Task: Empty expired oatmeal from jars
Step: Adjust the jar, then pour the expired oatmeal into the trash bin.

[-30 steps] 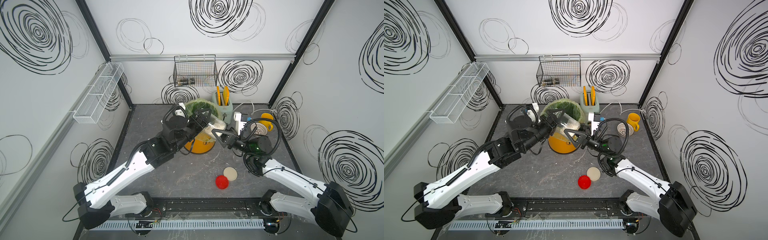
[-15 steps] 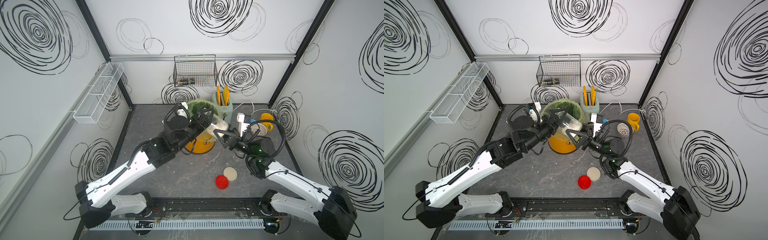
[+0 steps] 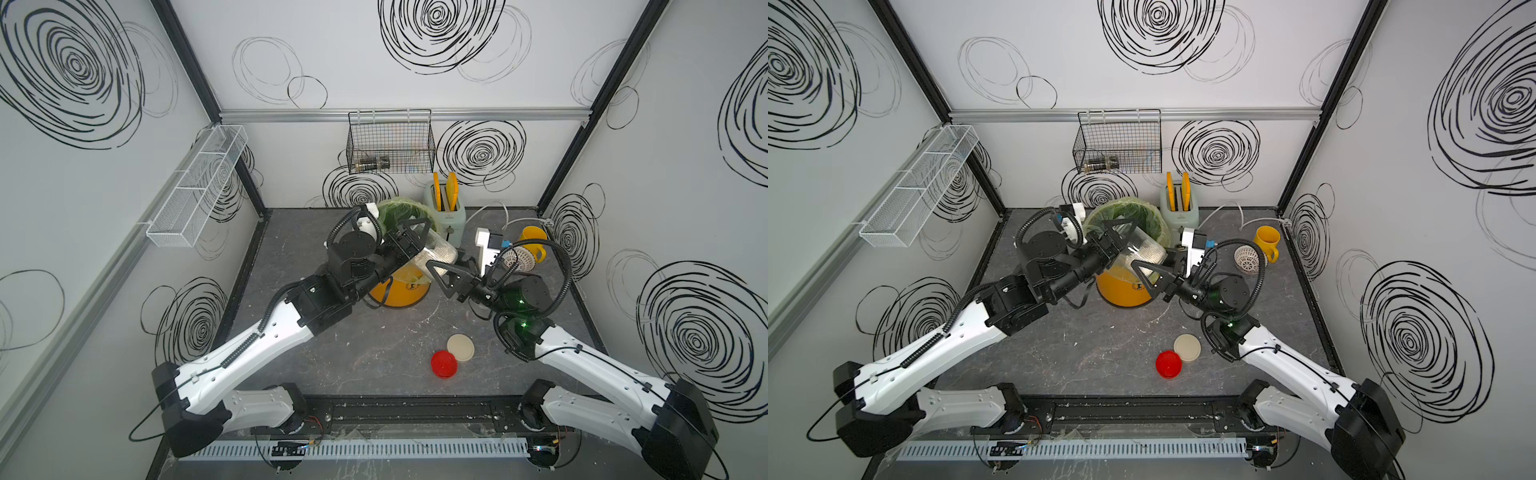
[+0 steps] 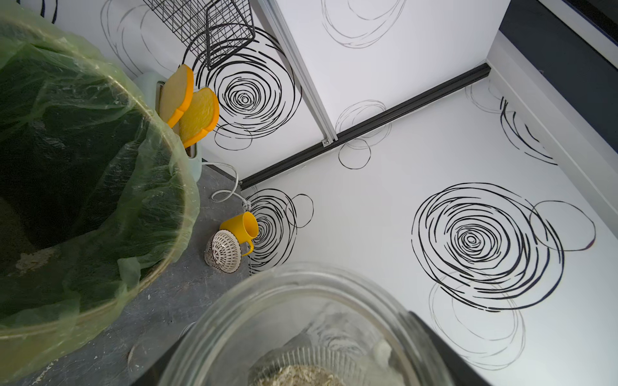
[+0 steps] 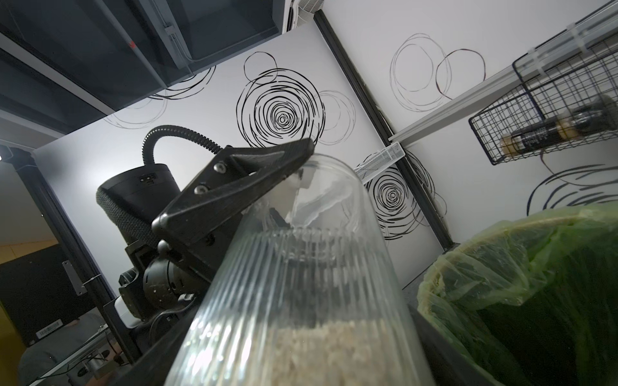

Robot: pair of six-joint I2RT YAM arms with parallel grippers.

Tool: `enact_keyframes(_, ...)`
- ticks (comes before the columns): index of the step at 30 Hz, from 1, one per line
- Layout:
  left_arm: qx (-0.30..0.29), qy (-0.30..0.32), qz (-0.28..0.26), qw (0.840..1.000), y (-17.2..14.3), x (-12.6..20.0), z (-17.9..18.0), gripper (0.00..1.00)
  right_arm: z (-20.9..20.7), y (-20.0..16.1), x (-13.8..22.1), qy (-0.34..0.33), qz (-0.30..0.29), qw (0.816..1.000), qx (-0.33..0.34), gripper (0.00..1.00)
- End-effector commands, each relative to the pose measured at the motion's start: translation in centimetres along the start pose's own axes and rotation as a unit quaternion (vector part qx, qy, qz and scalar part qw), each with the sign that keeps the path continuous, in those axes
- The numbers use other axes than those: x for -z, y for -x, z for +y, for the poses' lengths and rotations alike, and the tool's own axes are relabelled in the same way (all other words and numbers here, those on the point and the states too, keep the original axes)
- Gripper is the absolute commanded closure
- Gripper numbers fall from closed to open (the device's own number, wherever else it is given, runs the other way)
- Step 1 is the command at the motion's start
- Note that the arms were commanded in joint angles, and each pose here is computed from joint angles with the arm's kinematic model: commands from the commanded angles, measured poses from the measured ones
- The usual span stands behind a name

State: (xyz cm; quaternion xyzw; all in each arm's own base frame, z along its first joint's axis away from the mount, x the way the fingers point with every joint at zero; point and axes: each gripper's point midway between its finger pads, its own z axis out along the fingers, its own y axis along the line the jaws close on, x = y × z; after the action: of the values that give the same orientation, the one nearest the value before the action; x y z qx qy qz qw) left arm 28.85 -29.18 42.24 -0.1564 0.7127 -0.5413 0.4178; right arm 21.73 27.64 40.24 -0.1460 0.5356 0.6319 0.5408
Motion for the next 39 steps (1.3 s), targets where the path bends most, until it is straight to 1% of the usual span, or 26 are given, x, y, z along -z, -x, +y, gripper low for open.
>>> enact_keyframes(1, -0.016, -0.006, -0.051, 0.999, 2.9, -0.1, 0.3, 0.17, 1.9, 3.4, 0.4, 0.013, -0.059, 0.997, 0.04, 0.81)
enact_keyframes(3, -0.018, -0.005, -0.05, 0.999, 3.1, -0.4, 0.8, 0.11, 1.6, 3.5, 0.5, 0.005, -0.063, 0.997, 0.038, 0.81)
enact_keyframes(5, -0.023, -0.005, -0.049, 0.999, 3.2, -0.6, 1.2, 0.03, 1.1, 3.6, 0.6, -0.005, -0.065, 0.997, 0.038, 0.82)
enact_keyframes(6, -0.027, -0.006, -0.049, 0.998, 3.1, -0.6, 1.2, 0.02, 0.9, 3.6, 0.6, -0.011, -0.065, 0.997, 0.039, 0.82)
enact_keyframes(7, -0.033, -0.007, -0.051, 0.998, 3.2, -0.6, 1.2, 0.04, 0.6, 3.7, 0.6, -0.016, -0.066, 0.997, 0.039, 0.82)
enact_keyframes(12, -0.048, -0.011, -0.064, 0.997, 3.6, -0.3, 1.5, 0.04, -0.5, 4.2, 0.8, -0.047, -0.069, 0.995, 0.051, 0.83)
enact_keyframes(16, -0.057, 0.004, -0.076, 0.995, 4.0, -0.1, 2.4, 0.04, -1.7, 4.8, 1.0, -0.069, -0.07, 0.994, 0.056, 0.83)
enact_keyframes(22, -0.057, 0.026, -0.091, 0.994, 4.7, -0.4, 4.2, 0.04, -2.5, 5.2, 0.9, -0.08, -0.067, 0.993, 0.057, 0.83)
enact_keyframes(24, -0.061, 0.026, -0.094, 0.993, 4.9, -0.4, 4.3, 0.04, -2.7, 5.3, 0.8, -0.086, -0.064, 0.992, 0.06, 0.83)
enact_keyframes(27, -0.084, 0.029, -0.107, 0.99, 5.5, 0.3, 4.1, 0.04, -3.3, 5.4, 0.8, -0.109, -0.056, 0.99, 0.076, 0.84)
enact_keyframes(30, -0.118, 0.03, -0.117, 0.986, 6.0, 1.4, 3.7, 0.04, -3.8, 5.7, 0.6, -0.14, -0.038, 0.984, 0.106, 0.84)
enact_keyframes(35, -0.171, 0.043, -0.128, 0.976, 6.6, 3.7, 3.8, 0.04, -4.9, 6.4, 0.2, -0.188, -0.008, 0.97, 0.155, 0.84)
enact_keyframes(39, -0.197, 0.057, -0.134, 0.97, 6.7, 5.3, 4.6, 0.04, -5.5, 7.3, -0.7, -0.219, 0.016, 0.959, 0.179, 0.84)
